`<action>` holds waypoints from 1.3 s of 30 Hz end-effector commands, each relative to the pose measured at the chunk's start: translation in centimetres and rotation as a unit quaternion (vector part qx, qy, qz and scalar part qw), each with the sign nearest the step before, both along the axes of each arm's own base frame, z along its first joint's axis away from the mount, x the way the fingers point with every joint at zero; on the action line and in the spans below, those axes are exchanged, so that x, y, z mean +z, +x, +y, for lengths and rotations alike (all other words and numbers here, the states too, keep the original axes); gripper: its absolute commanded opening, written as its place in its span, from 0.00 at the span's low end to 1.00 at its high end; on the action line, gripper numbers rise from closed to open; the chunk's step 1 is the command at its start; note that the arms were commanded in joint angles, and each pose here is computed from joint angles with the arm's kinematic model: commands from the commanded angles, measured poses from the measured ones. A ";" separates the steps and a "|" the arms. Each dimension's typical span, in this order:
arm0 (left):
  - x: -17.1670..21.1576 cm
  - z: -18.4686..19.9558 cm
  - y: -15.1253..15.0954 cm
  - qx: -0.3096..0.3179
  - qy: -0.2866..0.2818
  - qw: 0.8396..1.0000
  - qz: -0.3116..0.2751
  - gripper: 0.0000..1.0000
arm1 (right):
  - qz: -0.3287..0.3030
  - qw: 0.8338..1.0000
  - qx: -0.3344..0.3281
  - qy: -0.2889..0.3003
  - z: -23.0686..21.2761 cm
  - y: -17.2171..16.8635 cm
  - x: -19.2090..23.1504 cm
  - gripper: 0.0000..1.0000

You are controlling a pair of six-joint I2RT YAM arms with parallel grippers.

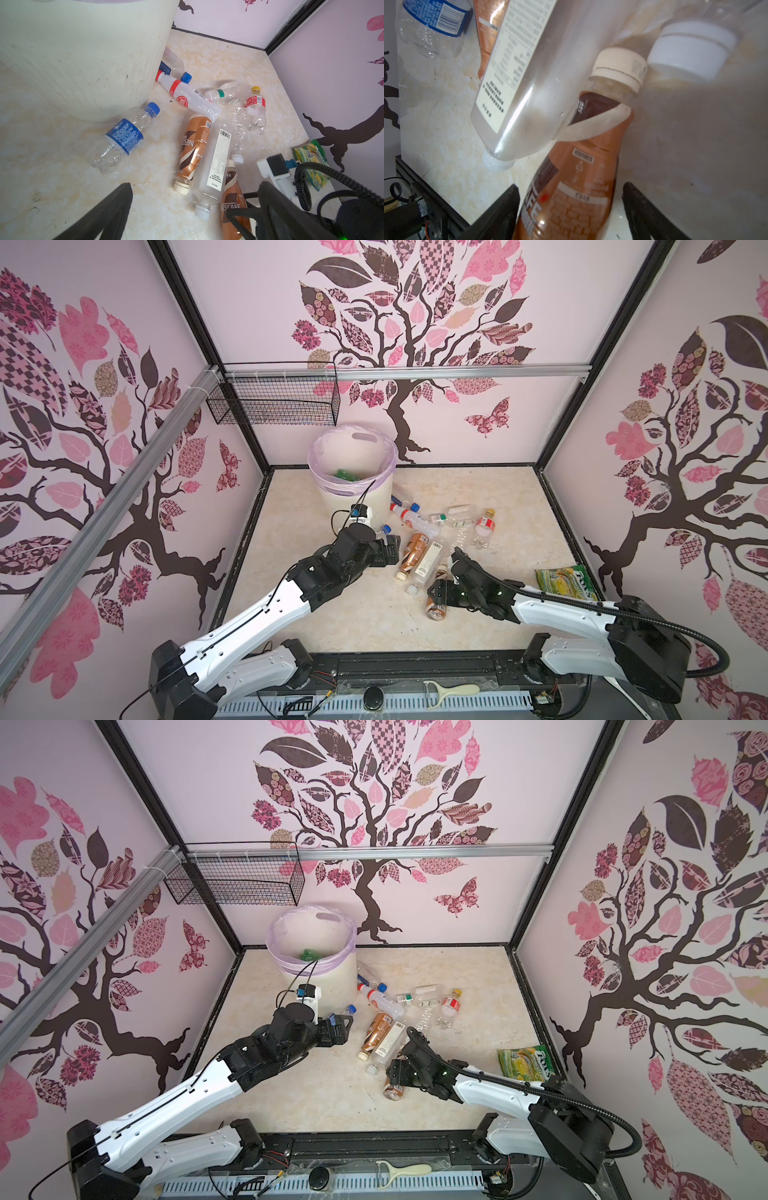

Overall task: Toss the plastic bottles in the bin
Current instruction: 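Lower right gripper onto the Nescafe coffee bottle while left arm returns to pile, then close right gripper on the coffee bottle and lift it toward left gripper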

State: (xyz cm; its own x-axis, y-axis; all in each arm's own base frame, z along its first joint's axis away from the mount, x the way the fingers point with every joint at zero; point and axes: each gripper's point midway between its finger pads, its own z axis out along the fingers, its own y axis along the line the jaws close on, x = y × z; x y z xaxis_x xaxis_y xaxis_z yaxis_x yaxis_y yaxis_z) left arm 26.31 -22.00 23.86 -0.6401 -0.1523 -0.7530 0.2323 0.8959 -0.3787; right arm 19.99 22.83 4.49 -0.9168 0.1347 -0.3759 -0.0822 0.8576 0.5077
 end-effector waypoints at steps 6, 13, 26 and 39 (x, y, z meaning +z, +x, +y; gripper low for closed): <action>-1.3 0.0 -0.3 -0.001 0.003 1.000 0.013 0.98 | -0.003 1.000 -0.013 -0.016 -1.2 -0.3 -0.7 0.63; -1.6 -0.5 -0.2 -0.006 0.004 1.000 0.023 0.98 | -0.001 1.000 -0.014 -0.023 -1.7 -0.6 -1.1 0.51; -0.2 -1.0 0.2 -0.016 0.020 0.999 0.021 0.98 | -0.094 0.995 -0.009 -0.029 -2.1 1.3 5.9 0.47; 6.1 -4.3 3.2 -0.069 -0.103 0.990 0.064 0.98 | -0.221 0.974 0.051 -0.010 1.6 5.0 14.0 0.47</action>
